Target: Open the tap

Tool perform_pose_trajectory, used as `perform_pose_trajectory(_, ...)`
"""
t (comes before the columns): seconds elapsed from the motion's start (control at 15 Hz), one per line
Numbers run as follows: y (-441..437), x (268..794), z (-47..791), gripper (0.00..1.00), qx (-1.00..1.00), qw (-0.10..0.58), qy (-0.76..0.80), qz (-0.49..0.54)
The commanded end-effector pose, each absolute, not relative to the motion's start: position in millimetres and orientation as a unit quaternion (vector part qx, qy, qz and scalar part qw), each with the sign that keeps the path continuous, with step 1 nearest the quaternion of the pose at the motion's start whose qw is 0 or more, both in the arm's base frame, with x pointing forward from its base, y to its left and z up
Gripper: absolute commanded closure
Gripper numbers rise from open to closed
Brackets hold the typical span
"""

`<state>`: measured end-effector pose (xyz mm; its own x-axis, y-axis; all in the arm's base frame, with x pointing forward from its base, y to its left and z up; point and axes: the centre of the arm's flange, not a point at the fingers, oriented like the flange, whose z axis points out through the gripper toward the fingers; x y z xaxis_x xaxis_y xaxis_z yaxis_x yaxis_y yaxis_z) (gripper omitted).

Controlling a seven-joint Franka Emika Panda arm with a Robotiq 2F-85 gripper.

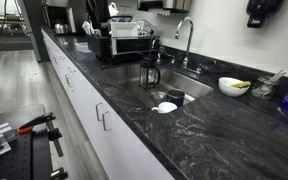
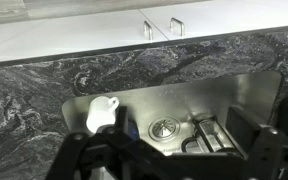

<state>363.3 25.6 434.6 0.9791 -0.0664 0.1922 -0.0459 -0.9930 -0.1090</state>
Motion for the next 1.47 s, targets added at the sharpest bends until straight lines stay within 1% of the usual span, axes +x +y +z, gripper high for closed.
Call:
perform_pose_trajectory(0.0, 25.7, 363.3, 434.6, 0.0, -0.993, 0.052, 0.028, -0.098)
perform_pose_trajectory(0.27, 32.2, 378.6, 434.0, 0.0, -0.994, 0.047, 0.037, -0.096)
perform_pose_trajectory(0.67, 30.9, 422.2, 426.7, 0.0, -0.994, 0.032, 0.043, -0.1)
perform_pose_trajectory(1.07, 0.4, 482.5, 417.5, 0.0, -0.995, 0.025, -0.041, -0.086)
perform_pose_trajectory(1.27, -28.0, 516.5, 420.7, 0.0, -0.992, 0.024, -0.08, -0.094)
perform_pose_trajectory(1.4, -48.6, 541.9, 421.9, 0.0, -0.985, 0.012, -0.135, -0.105)
